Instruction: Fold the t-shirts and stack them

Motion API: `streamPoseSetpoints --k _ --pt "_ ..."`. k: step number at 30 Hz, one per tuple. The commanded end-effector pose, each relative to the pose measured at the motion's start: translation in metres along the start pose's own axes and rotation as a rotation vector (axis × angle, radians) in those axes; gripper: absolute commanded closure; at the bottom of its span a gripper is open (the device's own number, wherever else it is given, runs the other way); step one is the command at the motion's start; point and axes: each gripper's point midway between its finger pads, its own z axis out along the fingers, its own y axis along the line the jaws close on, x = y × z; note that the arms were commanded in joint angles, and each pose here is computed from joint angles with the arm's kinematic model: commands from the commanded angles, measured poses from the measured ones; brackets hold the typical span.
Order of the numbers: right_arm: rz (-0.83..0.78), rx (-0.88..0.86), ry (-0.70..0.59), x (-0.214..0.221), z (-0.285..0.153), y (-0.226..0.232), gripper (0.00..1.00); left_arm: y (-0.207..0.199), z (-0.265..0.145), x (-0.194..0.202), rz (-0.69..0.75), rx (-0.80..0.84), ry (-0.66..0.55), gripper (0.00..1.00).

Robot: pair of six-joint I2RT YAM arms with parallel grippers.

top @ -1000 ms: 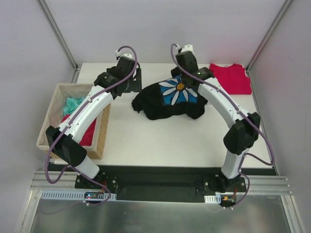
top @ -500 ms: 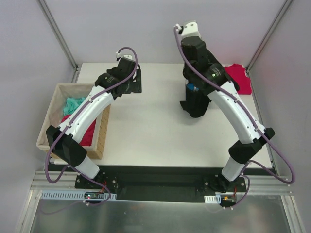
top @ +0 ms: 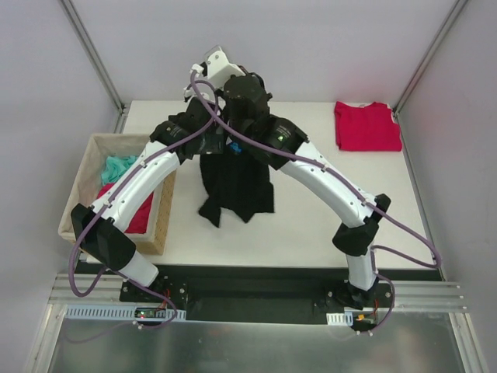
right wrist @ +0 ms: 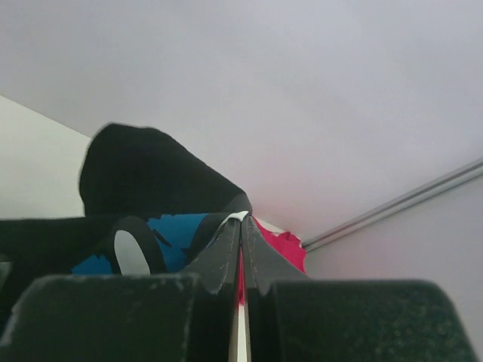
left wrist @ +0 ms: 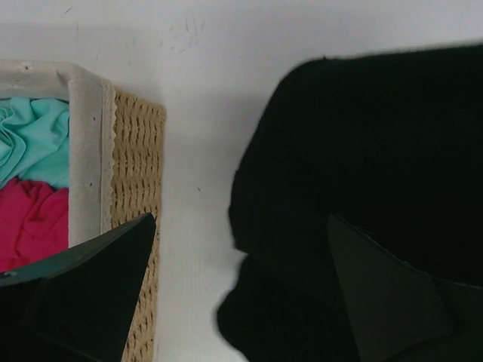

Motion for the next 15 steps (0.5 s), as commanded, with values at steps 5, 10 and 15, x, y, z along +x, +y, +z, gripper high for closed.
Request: streamPoseSetpoints --k 5,10,15 --pt "0.087 0.302 0.116 0.044 0.001 -0.128 0.99 0.000 -0.012 -0.011 -0.018 0.016 -0.048 0.01" --pt "0.058 0.325 0.327 0.160 0.006 -0.115 0.99 0.001 -0.011 -0.007 -0.012 0.017 -0.039 0.01" --pt "0.001 0.117 0.555 0.258 -0.011 -0.020 0.80 -0.002 -0.010 -0.007 -0.006 0.026 -0.034 0.01"
